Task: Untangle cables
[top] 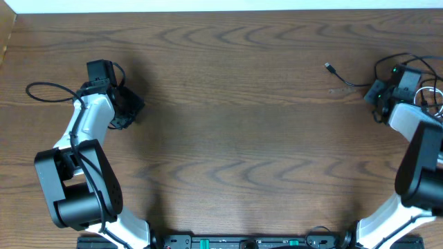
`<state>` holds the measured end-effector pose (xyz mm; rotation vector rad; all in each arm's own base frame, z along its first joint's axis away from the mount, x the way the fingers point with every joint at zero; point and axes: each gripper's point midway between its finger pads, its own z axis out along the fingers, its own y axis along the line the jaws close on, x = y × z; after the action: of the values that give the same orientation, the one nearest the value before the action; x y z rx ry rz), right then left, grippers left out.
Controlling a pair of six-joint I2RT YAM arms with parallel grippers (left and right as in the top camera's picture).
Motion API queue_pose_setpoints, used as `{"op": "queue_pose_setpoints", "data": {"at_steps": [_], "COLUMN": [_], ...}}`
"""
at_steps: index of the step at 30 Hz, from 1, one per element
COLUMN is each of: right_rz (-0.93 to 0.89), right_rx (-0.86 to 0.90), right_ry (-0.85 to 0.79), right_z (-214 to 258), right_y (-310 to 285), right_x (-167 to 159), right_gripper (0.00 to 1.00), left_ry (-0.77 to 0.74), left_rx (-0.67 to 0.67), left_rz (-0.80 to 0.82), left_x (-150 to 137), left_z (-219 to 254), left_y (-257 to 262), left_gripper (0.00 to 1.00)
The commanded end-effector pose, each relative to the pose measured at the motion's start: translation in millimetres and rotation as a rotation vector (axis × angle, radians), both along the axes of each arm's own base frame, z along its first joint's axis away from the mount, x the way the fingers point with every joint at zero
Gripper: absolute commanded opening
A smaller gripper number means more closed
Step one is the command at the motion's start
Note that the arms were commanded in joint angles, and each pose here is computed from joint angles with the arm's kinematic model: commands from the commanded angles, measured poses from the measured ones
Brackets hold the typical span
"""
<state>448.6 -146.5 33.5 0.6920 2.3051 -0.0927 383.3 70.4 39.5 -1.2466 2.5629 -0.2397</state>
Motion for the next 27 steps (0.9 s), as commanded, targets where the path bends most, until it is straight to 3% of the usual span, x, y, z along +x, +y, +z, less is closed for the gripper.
{"op": "queue_pose_setpoints", "data": {"at_steps": [1,6,14,16,17,20,22,27], "right_rz": [0.062,0.144,0.184,0.173,0.149,0.108,0.1,0.073], "right_rx": [-0.053,0.067,0.199,0.216,0.253,0.328,0.35,0.373], "right_ry": [-0.106,-0.005,0.244,0.272,0.304,0.344,0.368,0.388], "right_z": [70.7,64.3,2.4,-7.2,-16.7,-29.9,-38.4,-51.6], "right_y": [9.9,40.4,70.1,71.3,74.5,83.3,87.7,91.5], "right_x": [5.4,-20.7,-64.7,-68.9,-74.4,-81.4,-84.3,-84.5], "right_gripper": [0.44,0.56,0.71,0.81,0.83,0.85,0.99,0.99], "left_ry": [0.016,0.016,0.011,0.007,0.0,-0.016,-0.025,-0.034], "left_rx": [-0.003,-0.003,0.02,0.032,0.048,0.076,0.091,0.122], "left_rz": [0.004,0.003,-0.069,-0.116,-0.176,-0.292,-0.358,-0.53], "left_x": [-3.2,-3.1,-2.0,-0.8,1.6,6.7,9.2,10.3], "left_z": [-4.4,-4.4,-4.2,-4.0,-3.6,-2.6,-2.1,-2.1], "left_y": [-1.0,-1.0,-3.0,-7.0,-13.8,-29.9,-41.3,-72.6], "left_gripper": [0.42,0.38,0.29,0.37,0.46,0.54,0.57,0.64]}}
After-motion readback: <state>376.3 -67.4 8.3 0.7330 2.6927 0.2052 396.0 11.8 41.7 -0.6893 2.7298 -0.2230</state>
